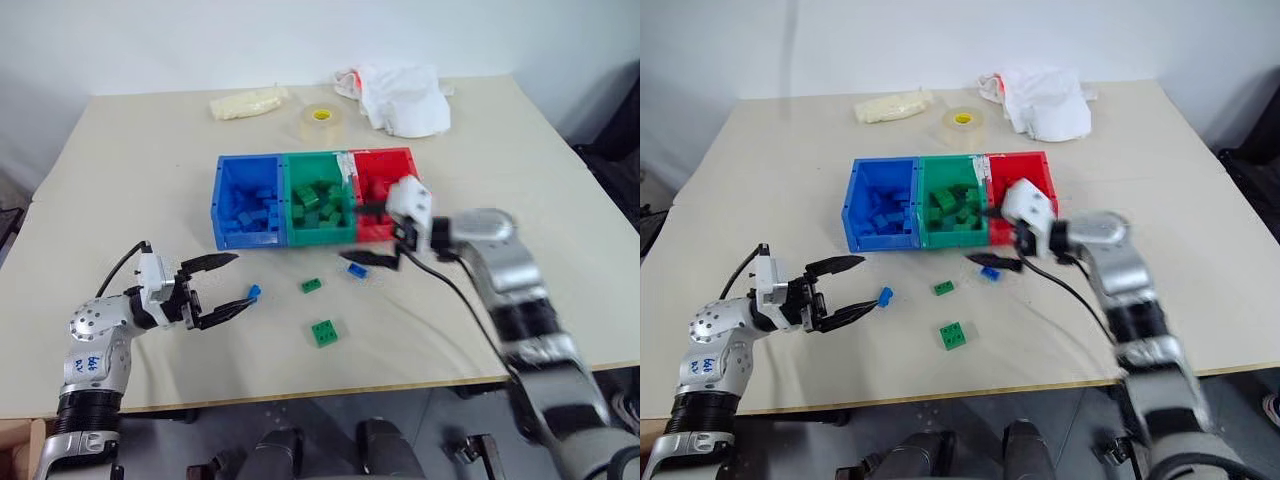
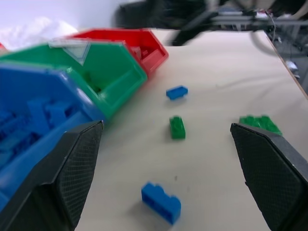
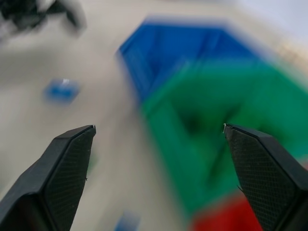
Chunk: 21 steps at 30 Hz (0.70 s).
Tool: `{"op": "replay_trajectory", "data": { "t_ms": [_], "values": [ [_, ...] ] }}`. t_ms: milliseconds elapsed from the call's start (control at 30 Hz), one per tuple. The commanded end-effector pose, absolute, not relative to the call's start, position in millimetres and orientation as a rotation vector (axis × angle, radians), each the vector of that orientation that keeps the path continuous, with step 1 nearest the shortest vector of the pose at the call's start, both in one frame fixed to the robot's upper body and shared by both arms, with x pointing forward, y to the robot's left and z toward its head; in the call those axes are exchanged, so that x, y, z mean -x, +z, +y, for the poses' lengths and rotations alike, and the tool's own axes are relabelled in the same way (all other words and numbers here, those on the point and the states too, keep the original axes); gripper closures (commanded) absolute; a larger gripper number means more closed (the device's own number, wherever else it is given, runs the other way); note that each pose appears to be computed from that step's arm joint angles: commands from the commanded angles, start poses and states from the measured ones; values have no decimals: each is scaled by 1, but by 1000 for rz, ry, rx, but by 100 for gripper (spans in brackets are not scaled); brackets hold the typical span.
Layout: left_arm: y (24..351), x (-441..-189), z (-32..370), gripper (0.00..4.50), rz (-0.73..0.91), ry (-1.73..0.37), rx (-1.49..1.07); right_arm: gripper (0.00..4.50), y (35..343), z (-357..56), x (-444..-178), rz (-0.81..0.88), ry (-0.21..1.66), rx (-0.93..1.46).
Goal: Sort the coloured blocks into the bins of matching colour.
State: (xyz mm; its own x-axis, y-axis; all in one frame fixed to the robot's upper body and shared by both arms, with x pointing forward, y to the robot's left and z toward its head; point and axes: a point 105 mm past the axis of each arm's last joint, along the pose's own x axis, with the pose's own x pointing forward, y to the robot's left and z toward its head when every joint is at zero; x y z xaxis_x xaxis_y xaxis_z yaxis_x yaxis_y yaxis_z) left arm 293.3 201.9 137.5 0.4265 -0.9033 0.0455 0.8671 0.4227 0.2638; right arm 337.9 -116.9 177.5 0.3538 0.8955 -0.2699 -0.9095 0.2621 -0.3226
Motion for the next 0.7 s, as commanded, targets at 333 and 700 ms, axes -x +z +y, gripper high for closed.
{"op": "replay_trajectory", "data": {
  "t_ms": [333,700],
  "values": [
    [139,-296,199,0,-201,-1156,-223,6,169,-203,-289,268,978,483],
    [148,-295,193,0,-237,-1187,-222,6,150,-145,-328,217,1010,422]
  ]
}}
